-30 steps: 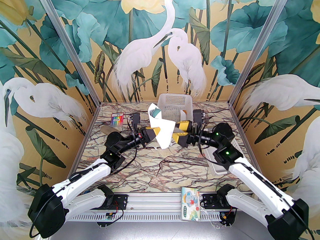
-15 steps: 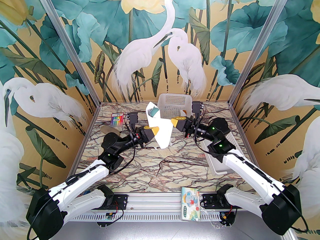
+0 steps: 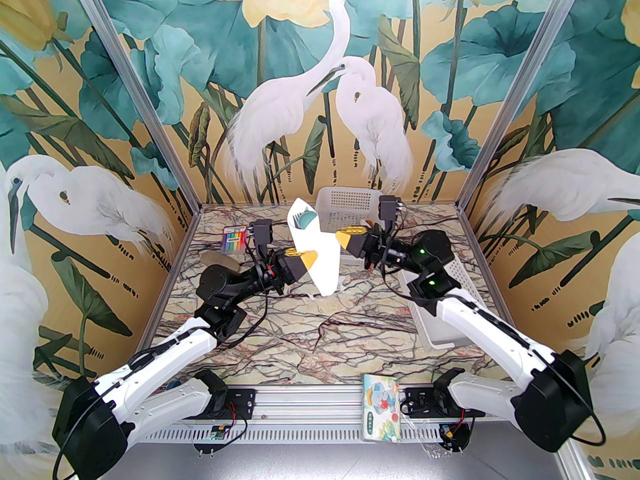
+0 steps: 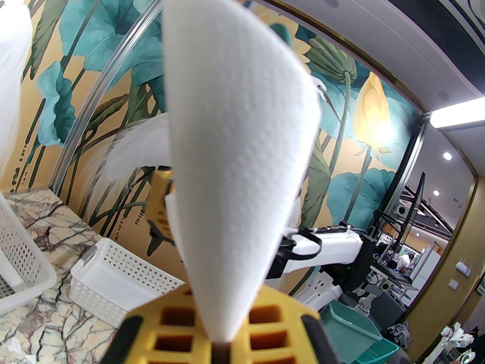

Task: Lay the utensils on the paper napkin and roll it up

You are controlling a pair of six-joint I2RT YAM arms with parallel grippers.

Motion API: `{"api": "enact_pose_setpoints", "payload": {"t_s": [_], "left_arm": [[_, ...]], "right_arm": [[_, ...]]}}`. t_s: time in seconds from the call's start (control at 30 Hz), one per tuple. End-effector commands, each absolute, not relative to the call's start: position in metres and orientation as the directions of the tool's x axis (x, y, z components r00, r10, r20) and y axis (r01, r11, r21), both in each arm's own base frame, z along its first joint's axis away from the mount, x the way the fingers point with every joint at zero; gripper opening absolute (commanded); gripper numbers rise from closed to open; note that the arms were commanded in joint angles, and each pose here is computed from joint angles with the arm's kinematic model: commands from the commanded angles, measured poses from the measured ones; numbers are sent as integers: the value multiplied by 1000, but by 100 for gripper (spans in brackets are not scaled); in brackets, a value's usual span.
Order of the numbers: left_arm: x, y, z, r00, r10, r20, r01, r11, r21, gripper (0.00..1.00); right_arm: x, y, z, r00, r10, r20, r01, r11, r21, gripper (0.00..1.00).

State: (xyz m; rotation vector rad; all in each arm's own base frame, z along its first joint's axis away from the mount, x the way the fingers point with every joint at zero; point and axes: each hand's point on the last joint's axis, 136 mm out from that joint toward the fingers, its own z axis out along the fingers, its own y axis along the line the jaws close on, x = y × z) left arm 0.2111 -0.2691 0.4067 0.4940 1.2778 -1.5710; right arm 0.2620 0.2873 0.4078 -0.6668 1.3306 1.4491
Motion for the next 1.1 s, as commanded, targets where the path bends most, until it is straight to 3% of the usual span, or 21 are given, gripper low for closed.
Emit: {"api": "enact_pose_setpoints", "payload": {"t_s": [0.0,0.9,1.07], "left_arm": [[194,-266,438,-343,-470,-813,921,0,-388,0],[210,-267,440,-295,-513,-806,929,44,-368,0],[214,-267,434,-304,-516,-801,921,58,-386,0]], "right_arm": [[262,296,422,-314,327,-891,-928,91,361,0],[248,356,412,-373,291,-881,-924,-38,379,0],[251,356,405,-381,279,-882,-919,-12,393,22]]}}
